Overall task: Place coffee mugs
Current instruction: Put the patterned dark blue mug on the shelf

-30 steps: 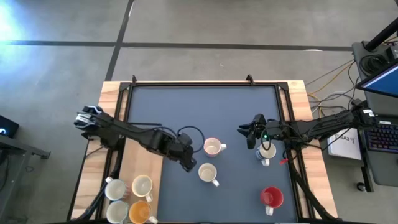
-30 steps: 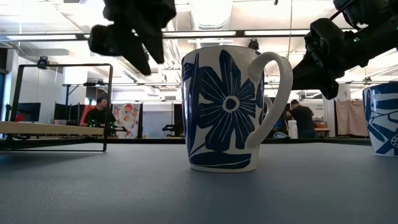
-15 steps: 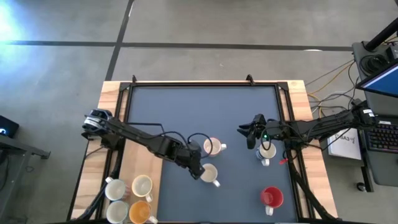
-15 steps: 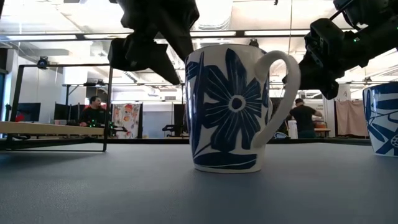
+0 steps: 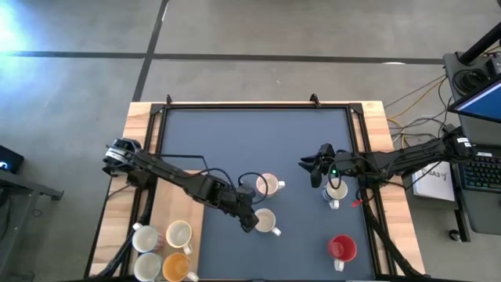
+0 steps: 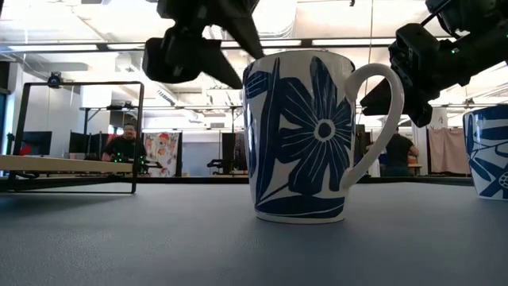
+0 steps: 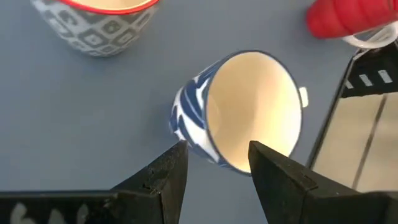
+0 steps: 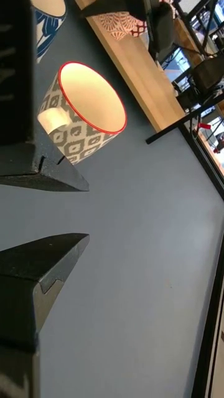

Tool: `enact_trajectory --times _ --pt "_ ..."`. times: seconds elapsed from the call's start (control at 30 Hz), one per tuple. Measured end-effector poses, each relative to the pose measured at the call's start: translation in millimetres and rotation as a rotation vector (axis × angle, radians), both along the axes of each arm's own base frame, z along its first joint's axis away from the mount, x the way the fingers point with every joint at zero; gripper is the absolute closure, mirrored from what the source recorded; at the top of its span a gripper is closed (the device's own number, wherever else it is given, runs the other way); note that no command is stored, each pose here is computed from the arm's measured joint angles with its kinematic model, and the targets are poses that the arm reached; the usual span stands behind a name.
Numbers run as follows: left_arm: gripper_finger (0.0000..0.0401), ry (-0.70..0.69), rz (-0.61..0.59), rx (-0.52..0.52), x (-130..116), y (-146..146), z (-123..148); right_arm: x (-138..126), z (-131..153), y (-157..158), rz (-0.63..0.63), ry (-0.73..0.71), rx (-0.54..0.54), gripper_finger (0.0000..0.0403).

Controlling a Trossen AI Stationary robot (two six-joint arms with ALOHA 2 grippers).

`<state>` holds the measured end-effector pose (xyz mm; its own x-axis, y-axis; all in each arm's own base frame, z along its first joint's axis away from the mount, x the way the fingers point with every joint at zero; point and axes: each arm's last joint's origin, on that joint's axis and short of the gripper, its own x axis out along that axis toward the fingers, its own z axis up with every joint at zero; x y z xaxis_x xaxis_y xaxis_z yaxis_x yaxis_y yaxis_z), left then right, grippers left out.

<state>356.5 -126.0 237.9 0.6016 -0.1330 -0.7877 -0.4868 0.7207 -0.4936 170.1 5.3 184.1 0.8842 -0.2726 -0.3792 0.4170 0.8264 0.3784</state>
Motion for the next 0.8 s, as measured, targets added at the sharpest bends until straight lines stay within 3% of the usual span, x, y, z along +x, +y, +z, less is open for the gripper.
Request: enact_trajectory --times 0.2,0.53,0.8 --pt "0.0248 -0.029 -0.019 0.007 5.3 -2.9 7.5 0.0 0.0 0.0 0.0 0.0 0.0 0.0296" --pt "0.0248 0.066 -0.022 0.057 18.8 -6.8 -29.9 0.0 0.0 0.0 0.0 0.0 0.0 0.0296" --pt "0.0262 0.079 -0.038 0.079 28.3 -9.2 -32.5 0.0 0.0 0.0 0.0 0.0 0.0 0.0296"
